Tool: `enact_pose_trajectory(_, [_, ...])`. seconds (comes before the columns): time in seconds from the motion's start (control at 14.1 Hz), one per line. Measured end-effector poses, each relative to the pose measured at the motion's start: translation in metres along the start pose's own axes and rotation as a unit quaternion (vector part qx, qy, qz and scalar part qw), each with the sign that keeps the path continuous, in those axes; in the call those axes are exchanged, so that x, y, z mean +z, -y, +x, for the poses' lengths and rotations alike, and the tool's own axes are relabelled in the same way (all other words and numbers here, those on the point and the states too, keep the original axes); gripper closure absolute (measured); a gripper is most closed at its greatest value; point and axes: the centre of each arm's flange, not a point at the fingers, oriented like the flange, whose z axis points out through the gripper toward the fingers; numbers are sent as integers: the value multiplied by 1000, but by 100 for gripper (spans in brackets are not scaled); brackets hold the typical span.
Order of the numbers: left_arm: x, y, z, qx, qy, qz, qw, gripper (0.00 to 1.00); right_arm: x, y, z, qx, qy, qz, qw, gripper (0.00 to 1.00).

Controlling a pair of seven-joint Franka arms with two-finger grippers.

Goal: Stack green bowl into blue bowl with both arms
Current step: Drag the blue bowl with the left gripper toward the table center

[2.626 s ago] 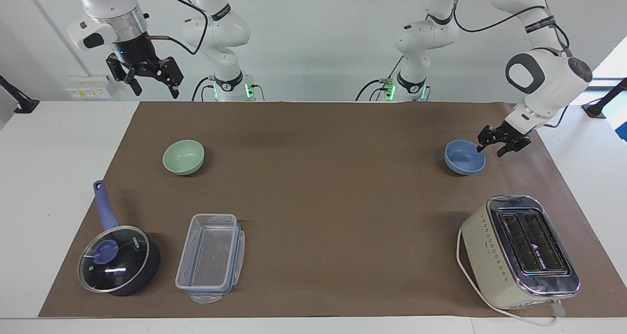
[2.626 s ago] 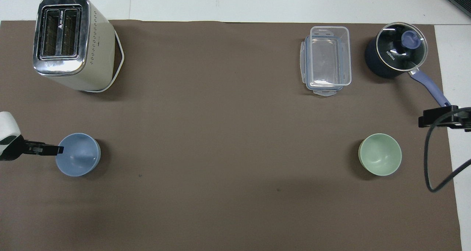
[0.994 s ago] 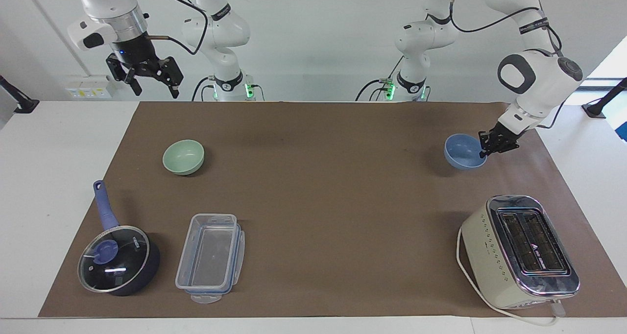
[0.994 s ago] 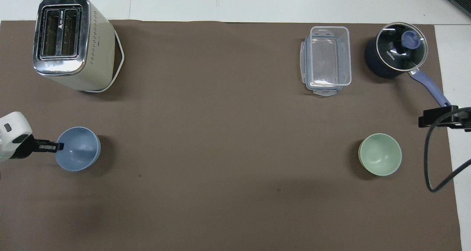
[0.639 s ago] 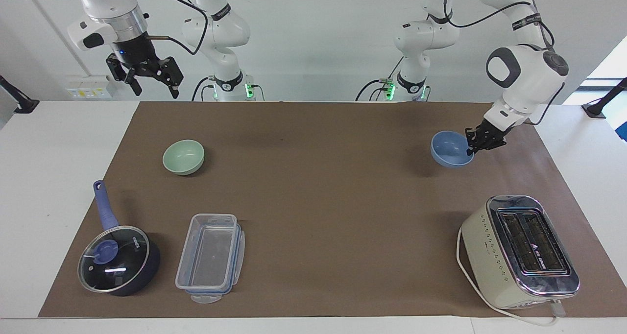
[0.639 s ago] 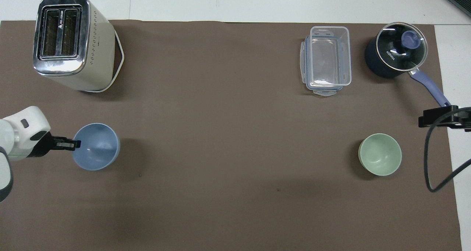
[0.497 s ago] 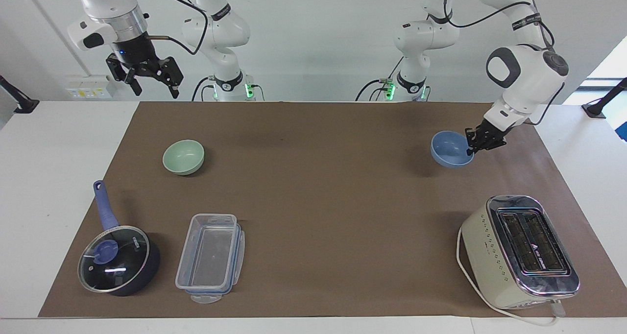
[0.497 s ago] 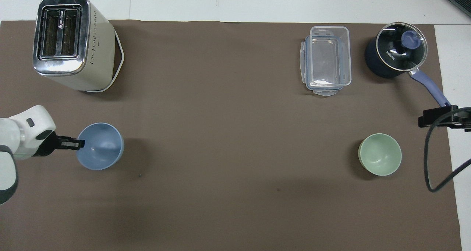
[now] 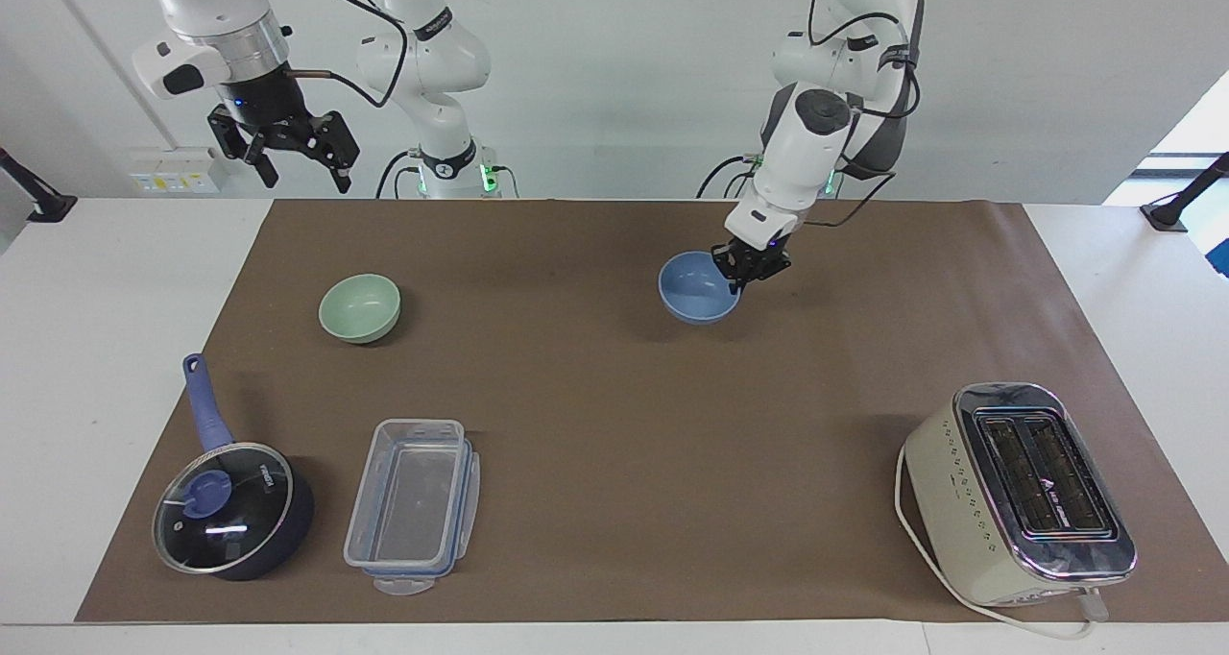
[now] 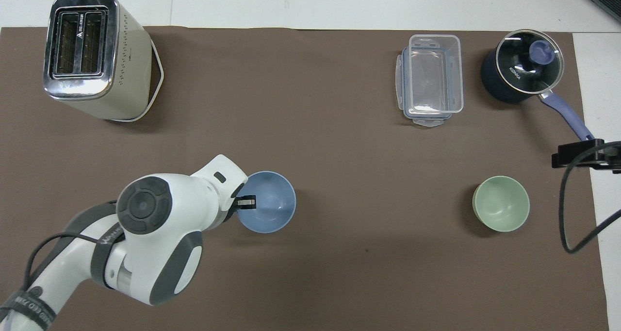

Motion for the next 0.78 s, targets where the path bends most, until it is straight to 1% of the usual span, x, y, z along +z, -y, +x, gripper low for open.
enact_pose_trajectory(0.35, [24,-57,-2,-21,-19,5,1000,96,0,0,0,0,0,0,1000,0])
enact_pose_trajectory(0.57, [28,-68,0,-21,-27,1,999,96,0,0,0,0,0,0,1000,0])
enact_pose_trajectory(0.78, [46,-76,-4,-13,-23,4,1000,96,0,0,0,0,0,0,1000,0])
